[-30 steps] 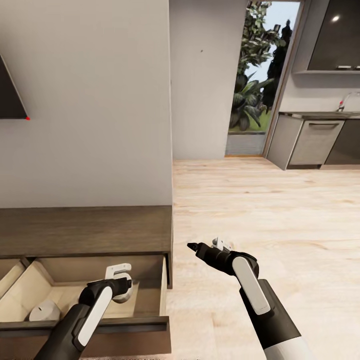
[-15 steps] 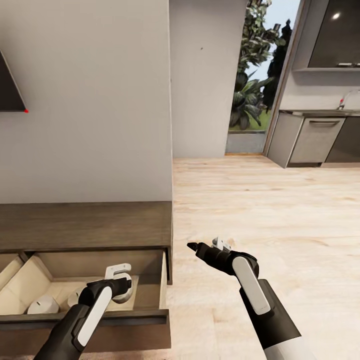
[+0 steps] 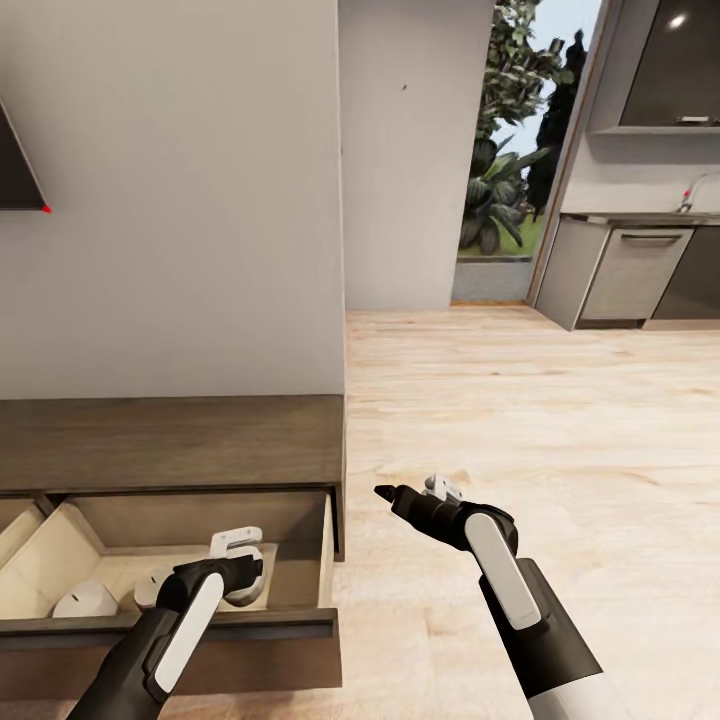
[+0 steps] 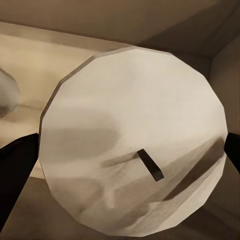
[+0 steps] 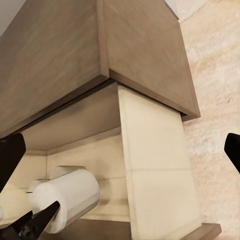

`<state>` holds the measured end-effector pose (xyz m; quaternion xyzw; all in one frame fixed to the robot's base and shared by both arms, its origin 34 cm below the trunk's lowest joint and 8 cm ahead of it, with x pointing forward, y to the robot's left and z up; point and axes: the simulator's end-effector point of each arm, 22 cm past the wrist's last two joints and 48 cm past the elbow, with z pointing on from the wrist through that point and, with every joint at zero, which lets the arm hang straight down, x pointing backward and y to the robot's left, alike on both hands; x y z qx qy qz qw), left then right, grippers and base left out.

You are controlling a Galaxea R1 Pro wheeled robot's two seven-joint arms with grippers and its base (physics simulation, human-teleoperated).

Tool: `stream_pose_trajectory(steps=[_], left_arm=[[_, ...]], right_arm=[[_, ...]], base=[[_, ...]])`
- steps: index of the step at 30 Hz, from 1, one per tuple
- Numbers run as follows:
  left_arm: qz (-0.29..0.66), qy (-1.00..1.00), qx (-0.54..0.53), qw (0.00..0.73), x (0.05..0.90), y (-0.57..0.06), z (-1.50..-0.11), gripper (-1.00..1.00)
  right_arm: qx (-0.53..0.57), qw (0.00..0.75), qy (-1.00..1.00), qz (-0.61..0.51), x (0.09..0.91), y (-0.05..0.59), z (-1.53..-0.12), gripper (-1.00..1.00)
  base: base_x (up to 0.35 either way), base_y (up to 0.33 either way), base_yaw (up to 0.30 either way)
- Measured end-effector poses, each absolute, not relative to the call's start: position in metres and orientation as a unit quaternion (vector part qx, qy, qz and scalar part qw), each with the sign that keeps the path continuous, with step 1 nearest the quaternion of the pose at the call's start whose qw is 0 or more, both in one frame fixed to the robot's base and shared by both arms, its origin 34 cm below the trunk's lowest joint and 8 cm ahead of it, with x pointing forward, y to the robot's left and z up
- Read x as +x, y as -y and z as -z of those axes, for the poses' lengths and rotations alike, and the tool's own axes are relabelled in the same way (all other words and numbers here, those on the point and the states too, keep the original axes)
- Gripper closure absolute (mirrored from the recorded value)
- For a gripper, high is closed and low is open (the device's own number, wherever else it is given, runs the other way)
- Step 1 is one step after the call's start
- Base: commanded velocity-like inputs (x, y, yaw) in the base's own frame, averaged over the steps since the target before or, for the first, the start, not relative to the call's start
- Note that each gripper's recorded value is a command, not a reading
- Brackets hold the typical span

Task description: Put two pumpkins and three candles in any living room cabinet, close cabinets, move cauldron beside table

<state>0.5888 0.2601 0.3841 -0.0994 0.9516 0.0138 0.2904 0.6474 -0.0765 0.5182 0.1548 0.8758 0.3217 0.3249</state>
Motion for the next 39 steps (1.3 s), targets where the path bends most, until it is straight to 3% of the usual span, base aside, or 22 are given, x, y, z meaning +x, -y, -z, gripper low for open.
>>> stream_pose_trajectory(steps=[5,6,26,39], left_arm=[[-0.013,-0.95,-0.1,0.297,0.592,-0.26,-0.389,1.0],[-0.012,-0.949,-0.1,0.298,0.593,-0.26,-0.391,-1.0],[-0.006,-0.943,-0.101,0.316,0.604,-0.258,-0.424,-1.0],[-0.008,-0.952,-0.121,0.279,0.599,-0.277,-0.445,-1.0]], right_arm=[[0.155,0.325,-0.876,-0.322,0.647,0.077,-0.518,-1.0],[0.155,0.325,-0.876,-0.322,0.647,0.077,-0.518,-1.0],[0.154,0.329,-0.874,-0.322,0.652,0.077,-0.541,-1.0],[0.153,0.329,-0.874,-0.322,0.659,0.077,-0.57,-1.0]], base=[[0.0,0.0,0.0],[0.0,0.0,0.0],[0.0,0.0,0.0],[-0.078,0.0,0.0]])
